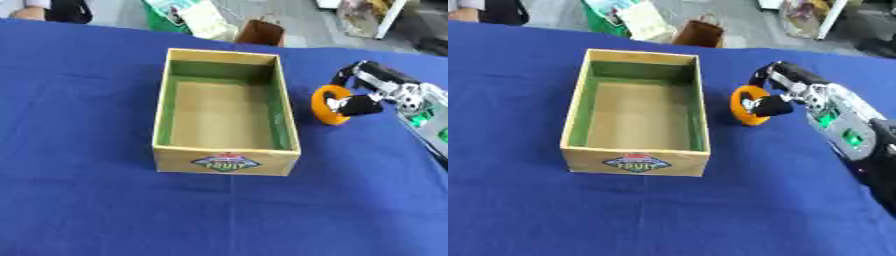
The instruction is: Pick up objects on the table and place them in the box.
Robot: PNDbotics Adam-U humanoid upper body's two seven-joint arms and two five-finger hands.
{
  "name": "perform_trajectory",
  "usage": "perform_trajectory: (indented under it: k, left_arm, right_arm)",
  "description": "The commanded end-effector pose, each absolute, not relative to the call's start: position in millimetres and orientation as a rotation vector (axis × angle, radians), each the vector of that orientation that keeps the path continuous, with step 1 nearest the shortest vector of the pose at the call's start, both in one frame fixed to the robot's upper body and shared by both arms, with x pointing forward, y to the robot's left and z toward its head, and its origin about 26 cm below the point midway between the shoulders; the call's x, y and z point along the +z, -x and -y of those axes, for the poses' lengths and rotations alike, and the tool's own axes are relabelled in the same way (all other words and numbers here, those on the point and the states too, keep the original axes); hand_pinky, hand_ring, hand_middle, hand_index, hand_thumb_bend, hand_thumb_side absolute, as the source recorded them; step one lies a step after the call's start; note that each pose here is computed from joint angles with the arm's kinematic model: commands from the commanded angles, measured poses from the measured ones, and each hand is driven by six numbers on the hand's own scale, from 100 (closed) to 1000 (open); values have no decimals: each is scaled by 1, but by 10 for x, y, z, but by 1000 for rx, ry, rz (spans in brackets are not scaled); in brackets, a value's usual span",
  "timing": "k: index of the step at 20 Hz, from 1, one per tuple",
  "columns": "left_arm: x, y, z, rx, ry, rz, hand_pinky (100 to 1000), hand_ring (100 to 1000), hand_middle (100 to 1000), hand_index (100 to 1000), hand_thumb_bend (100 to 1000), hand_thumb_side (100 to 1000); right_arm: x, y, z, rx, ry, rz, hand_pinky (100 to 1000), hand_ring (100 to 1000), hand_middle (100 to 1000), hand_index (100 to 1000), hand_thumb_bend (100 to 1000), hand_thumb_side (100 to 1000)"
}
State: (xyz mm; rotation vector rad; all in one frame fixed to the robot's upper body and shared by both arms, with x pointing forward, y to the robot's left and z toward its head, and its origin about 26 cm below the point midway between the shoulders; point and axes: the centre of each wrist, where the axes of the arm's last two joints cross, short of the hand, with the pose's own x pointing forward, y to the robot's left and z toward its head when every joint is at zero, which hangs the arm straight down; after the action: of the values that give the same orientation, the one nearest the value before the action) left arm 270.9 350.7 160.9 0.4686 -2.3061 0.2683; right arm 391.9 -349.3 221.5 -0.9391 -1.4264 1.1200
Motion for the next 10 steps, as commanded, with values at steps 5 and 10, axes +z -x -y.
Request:
perform_trajectory:
  k: [5,10]
  left_arm:
    - [1699,-2691,-3499,258,-472,2337,511,424,460,559,100,780]
    - [1700,-2691,-3500,258,-473,2336,511,425,460,559,100,780]
  right_arm:
    - [2631,-3765,3492,1006,1026,1558,725,865,540,652,100,420]
    - [2807,-3666,3406,966,1034,1631,728,863,537,652,100,405]
